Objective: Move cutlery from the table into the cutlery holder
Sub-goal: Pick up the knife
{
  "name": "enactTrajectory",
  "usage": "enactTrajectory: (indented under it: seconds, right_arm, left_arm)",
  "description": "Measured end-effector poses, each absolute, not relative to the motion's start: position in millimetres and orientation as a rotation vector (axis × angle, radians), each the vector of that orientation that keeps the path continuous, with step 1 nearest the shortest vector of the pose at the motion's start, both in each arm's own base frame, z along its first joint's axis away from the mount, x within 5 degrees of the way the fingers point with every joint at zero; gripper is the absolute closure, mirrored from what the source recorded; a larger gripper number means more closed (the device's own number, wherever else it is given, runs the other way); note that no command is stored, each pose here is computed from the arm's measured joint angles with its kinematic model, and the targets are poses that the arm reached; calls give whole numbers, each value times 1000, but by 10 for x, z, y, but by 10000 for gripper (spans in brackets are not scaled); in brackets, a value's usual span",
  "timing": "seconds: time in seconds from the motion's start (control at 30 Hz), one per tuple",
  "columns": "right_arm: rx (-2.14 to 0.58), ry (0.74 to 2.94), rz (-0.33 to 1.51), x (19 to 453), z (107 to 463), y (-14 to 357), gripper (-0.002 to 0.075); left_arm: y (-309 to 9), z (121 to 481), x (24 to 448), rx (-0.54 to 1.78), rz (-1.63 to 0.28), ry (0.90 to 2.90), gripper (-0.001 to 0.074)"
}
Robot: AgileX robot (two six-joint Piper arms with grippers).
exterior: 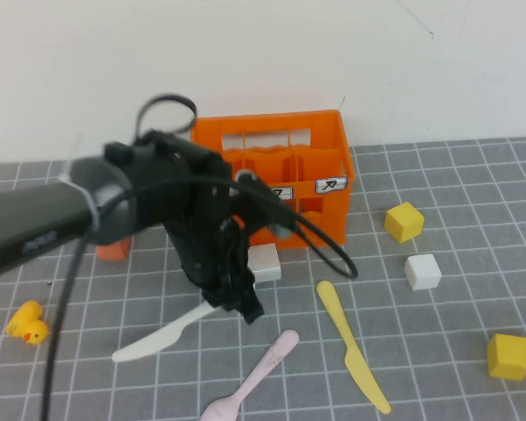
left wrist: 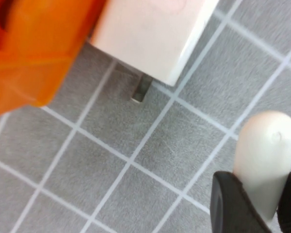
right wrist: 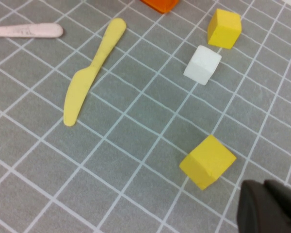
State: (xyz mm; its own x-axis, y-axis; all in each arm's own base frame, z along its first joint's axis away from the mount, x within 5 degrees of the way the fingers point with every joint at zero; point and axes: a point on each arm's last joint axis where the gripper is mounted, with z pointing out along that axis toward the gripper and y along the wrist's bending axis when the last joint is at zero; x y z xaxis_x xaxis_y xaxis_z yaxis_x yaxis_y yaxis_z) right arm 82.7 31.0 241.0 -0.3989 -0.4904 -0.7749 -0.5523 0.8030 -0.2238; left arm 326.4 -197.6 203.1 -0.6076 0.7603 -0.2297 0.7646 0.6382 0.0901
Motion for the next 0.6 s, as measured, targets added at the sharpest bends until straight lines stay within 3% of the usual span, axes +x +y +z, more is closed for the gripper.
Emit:
enactTrajectory:
  seconds: [0.37,0.47,0.6]
  right_arm:
    - [-768,2063,83,829,2413,309,729]
    - [-767,2062,82,830,2414,308,729]
    - [-767,2061,82,831,2414,308,729]
  left_arm:
    - [-1975,2784,3147,1041,-178,2361,568]
    - [-2012,2989,3169,930,-250,2229,687]
    - [-2072,3164,3257,777,-329,2064,724]
